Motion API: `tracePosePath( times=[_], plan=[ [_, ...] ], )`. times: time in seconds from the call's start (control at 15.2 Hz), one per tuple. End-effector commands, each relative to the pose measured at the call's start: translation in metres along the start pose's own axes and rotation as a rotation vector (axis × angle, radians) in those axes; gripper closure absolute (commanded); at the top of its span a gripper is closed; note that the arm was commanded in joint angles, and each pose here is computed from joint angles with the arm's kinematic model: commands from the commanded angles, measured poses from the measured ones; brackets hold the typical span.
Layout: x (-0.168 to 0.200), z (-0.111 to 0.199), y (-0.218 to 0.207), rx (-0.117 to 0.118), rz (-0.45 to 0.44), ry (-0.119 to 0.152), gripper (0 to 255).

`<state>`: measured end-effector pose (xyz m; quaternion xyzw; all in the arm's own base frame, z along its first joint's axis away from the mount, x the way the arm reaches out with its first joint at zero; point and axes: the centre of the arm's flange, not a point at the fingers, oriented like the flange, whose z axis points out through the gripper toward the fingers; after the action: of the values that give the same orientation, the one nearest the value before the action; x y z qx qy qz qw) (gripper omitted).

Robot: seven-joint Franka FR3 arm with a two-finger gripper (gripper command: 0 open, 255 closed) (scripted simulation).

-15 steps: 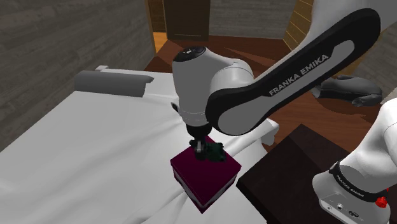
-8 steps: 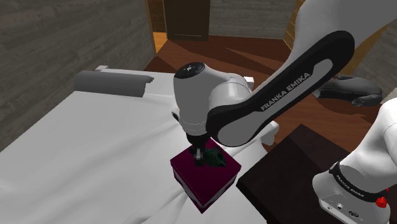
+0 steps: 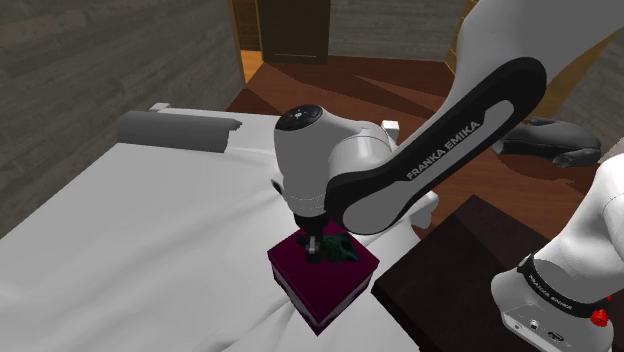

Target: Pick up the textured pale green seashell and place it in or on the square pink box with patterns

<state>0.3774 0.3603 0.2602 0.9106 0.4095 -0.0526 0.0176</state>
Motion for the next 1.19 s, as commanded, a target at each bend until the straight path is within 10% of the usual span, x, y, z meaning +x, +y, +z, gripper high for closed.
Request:
tracePosePath(
  times=[0.0, 1.12],
  plan=[
    [0.0, 0.0, 0.0, 0.0, 0.0, -0.001, 0],
    [0.0, -0.05, 0.0, 0.0, 0.0, -0.001, 0]
  ],
)
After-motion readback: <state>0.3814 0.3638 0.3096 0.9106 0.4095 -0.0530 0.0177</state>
